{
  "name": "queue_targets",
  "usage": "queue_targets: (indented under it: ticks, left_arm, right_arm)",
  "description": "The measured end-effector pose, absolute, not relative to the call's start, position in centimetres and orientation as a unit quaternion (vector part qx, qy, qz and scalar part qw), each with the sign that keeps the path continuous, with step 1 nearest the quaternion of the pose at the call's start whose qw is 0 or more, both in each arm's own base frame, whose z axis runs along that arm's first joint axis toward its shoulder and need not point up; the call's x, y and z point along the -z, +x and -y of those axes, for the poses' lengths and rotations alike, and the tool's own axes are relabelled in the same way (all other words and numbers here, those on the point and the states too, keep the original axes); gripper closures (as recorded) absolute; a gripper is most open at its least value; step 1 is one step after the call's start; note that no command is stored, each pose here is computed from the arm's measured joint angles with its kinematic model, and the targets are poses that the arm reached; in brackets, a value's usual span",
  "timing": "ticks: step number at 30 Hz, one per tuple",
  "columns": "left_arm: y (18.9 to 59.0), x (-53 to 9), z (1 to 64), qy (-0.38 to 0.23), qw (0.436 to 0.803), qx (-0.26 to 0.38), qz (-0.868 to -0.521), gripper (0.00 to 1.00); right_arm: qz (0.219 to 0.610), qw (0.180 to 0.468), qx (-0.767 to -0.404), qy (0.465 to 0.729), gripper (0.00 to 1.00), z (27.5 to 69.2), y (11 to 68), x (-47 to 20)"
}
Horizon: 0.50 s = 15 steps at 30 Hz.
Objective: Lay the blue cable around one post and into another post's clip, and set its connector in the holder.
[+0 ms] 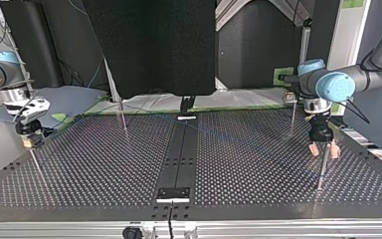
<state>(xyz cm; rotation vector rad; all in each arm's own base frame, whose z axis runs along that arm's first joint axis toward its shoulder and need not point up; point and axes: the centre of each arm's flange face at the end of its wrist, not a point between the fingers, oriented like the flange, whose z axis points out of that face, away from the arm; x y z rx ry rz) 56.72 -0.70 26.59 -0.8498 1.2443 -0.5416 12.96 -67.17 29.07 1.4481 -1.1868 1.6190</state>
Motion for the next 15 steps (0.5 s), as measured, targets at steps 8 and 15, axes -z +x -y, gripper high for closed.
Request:
queue_targets:
  ticks: [8, 15]
  left_arm:
    - [56.71, -26.62, 0.65, -0.38, 0.697, 0.241, -0.558, 0.0]
    - [56.71, -26.59, 0.63, -0.38, 0.697, 0.24, -0.559, 0.0]
  right_arm:
    - [0.442, 0.33, -0.62, 0.559, 1.0, 67.38, 13.01, -28.92]
    - [0.435, 0.333, -0.621, 0.56, 1.0, 67.5, 13.0, -29.04]
